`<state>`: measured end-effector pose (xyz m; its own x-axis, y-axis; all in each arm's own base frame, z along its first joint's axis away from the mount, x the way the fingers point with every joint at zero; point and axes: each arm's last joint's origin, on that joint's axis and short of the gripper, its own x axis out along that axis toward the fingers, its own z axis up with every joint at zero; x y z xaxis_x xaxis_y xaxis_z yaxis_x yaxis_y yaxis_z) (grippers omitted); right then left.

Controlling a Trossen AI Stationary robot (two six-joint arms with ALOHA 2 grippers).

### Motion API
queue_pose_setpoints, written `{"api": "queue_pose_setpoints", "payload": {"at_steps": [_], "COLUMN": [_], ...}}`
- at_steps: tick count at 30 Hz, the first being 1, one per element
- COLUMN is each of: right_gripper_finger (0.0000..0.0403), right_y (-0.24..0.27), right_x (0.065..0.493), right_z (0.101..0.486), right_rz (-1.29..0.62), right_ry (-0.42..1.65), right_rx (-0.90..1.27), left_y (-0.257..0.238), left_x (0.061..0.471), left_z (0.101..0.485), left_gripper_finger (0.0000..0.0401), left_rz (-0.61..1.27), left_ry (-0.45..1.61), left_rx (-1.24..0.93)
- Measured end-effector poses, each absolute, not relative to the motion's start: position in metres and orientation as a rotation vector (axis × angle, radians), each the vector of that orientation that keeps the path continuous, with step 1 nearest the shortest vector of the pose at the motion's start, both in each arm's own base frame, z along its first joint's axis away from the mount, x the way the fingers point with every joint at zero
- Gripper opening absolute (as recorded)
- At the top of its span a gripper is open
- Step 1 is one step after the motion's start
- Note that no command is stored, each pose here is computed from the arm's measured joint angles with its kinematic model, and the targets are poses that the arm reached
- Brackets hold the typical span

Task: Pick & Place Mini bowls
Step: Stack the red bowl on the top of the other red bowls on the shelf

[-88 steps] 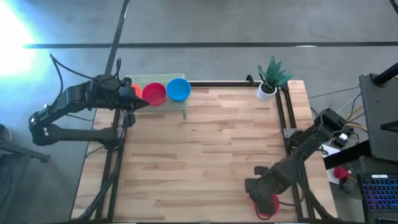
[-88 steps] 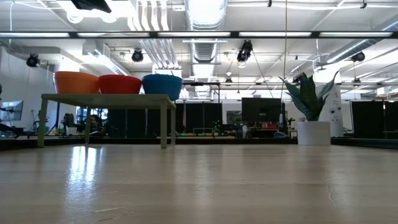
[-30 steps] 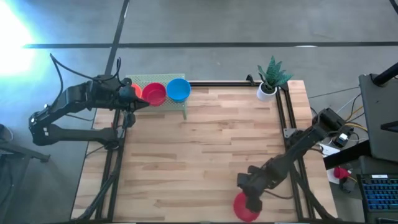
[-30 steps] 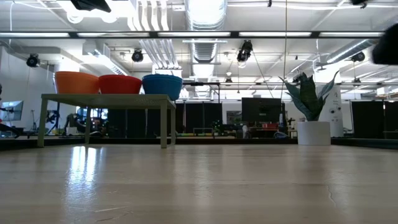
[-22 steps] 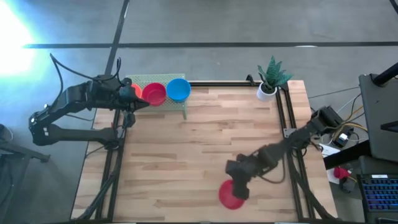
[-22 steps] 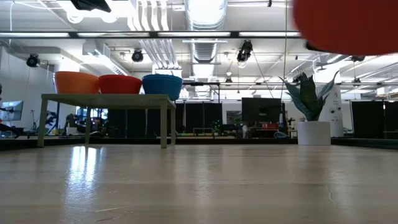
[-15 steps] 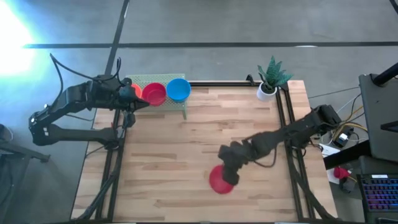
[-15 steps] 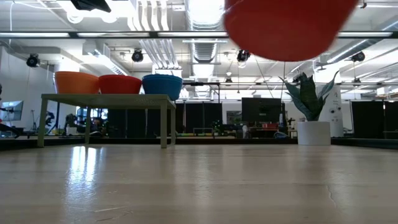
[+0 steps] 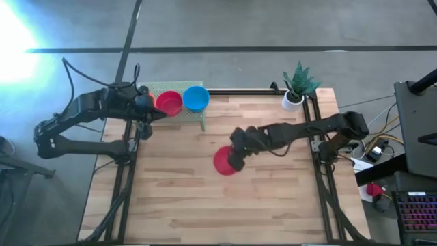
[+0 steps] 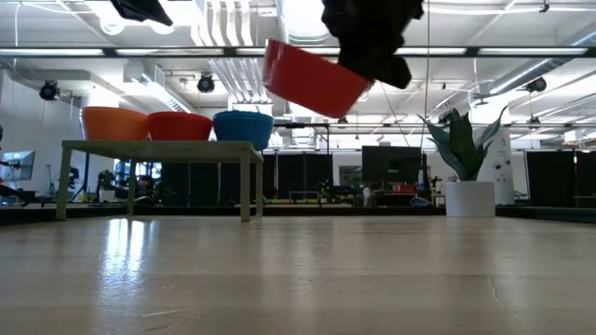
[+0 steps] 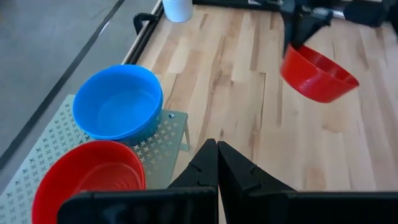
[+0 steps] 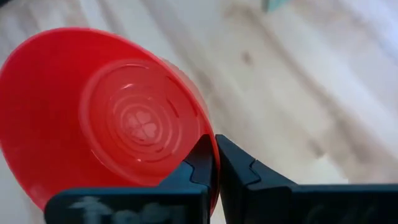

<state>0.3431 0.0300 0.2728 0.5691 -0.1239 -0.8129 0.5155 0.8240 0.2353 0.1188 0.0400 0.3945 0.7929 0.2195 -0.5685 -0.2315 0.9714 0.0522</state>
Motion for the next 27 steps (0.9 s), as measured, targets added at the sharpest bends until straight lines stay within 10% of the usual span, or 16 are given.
{"api": "queue_pose_setpoints", "payload": {"at_steps": [27], "right_gripper_finger": [0.0008], "right_y": [-0.026], "right_x": [0.365], "right_z": [0.354], "right_rz": [-0.87], "right_ry": [0.51], "right_rx": [0.129], "left_y": [0.053], "left_x": [0.184], "left_z": [0.412], "left_gripper_finger": [0.009], "left_rz": [0.183], "left_ry": [0.458], "left_rx": [0.036]}}
